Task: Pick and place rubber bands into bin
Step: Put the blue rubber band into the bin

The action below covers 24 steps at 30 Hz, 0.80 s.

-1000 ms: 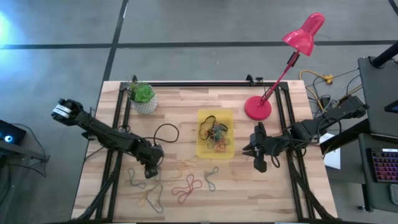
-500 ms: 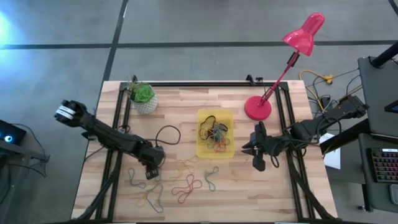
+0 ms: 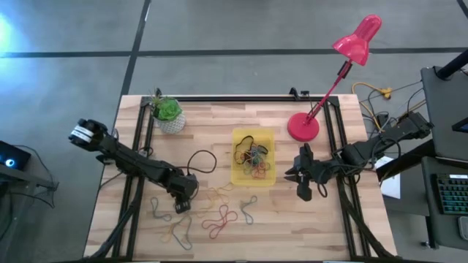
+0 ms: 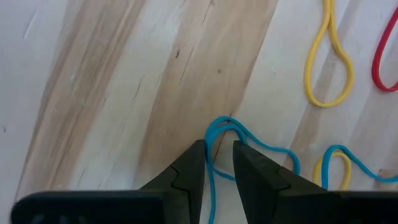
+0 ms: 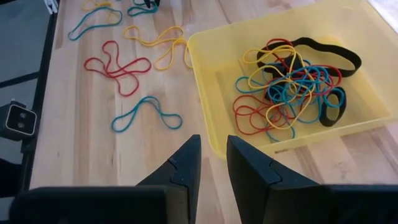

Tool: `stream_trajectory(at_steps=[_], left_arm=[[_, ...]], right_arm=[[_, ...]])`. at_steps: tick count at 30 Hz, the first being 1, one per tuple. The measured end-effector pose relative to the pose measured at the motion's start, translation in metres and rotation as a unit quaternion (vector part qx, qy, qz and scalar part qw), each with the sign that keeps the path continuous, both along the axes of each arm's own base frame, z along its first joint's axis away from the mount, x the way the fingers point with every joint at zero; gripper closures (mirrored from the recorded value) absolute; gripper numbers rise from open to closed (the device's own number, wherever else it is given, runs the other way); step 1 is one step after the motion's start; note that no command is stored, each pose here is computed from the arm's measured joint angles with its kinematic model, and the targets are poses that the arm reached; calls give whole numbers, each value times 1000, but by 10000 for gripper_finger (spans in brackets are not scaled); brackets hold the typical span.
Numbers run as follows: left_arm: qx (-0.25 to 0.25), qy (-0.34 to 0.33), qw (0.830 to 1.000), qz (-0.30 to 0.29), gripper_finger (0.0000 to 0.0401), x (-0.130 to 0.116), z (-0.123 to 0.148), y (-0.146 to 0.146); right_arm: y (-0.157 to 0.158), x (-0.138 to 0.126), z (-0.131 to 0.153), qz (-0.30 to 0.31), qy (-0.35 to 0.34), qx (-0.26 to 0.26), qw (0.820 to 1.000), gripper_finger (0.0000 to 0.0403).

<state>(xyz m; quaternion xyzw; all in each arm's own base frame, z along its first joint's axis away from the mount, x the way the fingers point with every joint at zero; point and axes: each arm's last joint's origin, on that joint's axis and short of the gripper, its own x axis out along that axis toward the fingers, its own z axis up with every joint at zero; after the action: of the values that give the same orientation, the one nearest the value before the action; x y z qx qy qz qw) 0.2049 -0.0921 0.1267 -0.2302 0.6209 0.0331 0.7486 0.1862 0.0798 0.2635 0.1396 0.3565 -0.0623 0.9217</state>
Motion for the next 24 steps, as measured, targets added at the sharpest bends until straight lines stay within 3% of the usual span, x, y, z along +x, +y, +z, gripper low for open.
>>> stream_trajectory(at_steps=[8,24], left_arm=[[0,-12,1000,1,396,1,4,0],[-13,-74,997,7,394,-1,26,2]], right_arm=[[0,0,-1,8,1,-11,1000,335],[-1,0,-1,-1,-3,-19,1000,335]])
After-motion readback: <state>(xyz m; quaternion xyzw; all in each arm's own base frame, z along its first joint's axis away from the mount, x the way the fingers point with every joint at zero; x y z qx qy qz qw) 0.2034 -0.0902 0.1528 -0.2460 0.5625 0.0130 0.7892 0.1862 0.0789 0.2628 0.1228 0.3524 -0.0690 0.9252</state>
